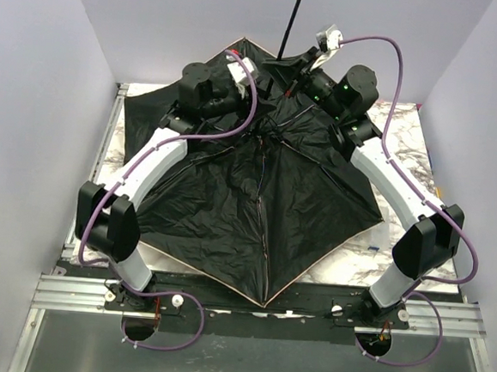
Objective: Open the umbrella
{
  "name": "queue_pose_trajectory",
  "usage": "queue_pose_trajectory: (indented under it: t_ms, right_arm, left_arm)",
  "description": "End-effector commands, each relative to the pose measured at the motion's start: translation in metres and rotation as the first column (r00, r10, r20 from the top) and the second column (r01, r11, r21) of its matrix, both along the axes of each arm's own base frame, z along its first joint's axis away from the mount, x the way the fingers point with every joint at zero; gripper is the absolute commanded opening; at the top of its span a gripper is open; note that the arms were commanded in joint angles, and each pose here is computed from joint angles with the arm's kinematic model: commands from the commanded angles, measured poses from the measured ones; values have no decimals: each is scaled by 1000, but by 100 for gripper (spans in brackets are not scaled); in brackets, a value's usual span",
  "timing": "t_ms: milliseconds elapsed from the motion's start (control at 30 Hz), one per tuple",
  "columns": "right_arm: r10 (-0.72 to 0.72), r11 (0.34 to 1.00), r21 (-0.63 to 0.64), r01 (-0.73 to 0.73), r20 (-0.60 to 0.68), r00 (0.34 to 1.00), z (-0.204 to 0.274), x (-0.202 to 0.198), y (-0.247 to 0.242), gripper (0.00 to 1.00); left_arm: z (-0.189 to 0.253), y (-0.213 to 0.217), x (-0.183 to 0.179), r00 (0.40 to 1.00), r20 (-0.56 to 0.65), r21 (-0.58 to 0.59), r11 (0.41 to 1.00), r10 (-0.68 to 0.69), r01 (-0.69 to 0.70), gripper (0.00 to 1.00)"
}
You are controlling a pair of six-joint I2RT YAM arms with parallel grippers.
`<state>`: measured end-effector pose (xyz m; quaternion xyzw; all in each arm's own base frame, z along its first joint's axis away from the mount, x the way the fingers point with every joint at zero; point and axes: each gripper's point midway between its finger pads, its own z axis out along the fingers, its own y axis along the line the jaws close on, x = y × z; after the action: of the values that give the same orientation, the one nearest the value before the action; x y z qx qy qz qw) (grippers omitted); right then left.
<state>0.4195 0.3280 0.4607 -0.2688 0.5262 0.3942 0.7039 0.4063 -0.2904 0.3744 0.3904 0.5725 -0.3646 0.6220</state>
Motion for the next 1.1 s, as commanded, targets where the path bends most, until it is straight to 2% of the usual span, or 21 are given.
queue_pose_trajectory:
  t_ms: [0, 100, 233, 500, 533, 633, 800, 900, 1067]
  right_arm:
    - [-19, 994, 112, 6, 111, 994, 61, -15, -12, 0]
    - [-25, 991, 134, 9, 121, 992, 74, -18, -16, 0]
    - [-36, 986, 165, 12, 143, 989, 93, -22, -20, 0]
    - [-34, 977, 214, -8, 192, 981, 122, -33, -25, 0]
    - [-30, 977, 211, -13, 195, 980, 124, -34, -25, 0]
    - [-25, 983, 185, -8, 180, 983, 111, -31, -23, 0]
    - [-10, 994, 109, -4, 127, 992, 70, -22, -14, 0]
    - [-7, 996, 87, -2, 108, 994, 54, -18, -12, 0]
    - [5, 997, 78, -12, 93, 996, 45, -15, -8, 0]
  left_arm:
    - [-20, -1, 25, 995, -38, 18, 996, 90, -89, 40]
    - [-46, 11, 43, 984, -54, 69, 983, 172, -168, 34]
    - [-77, 27, 58, 966, -93, 145, 963, 241, -227, 32]
    - [-116, 53, 73, 937, -141, 234, 931, 319, -281, 36]
    - [-115, 55, 74, 937, -146, 233, 932, 317, -279, 40]
    - [-93, 50, 59, 967, -115, 172, 963, 228, -206, 55]
    - [-30, 32, 25, 997, 11, 91, 993, 71, -72, 64]
    - [0, 25, 11, 995, 94, 86, 996, 29, -37, 64]
    - [15, 20, 6, 988, 155, 107, 994, 8, -25, 51]
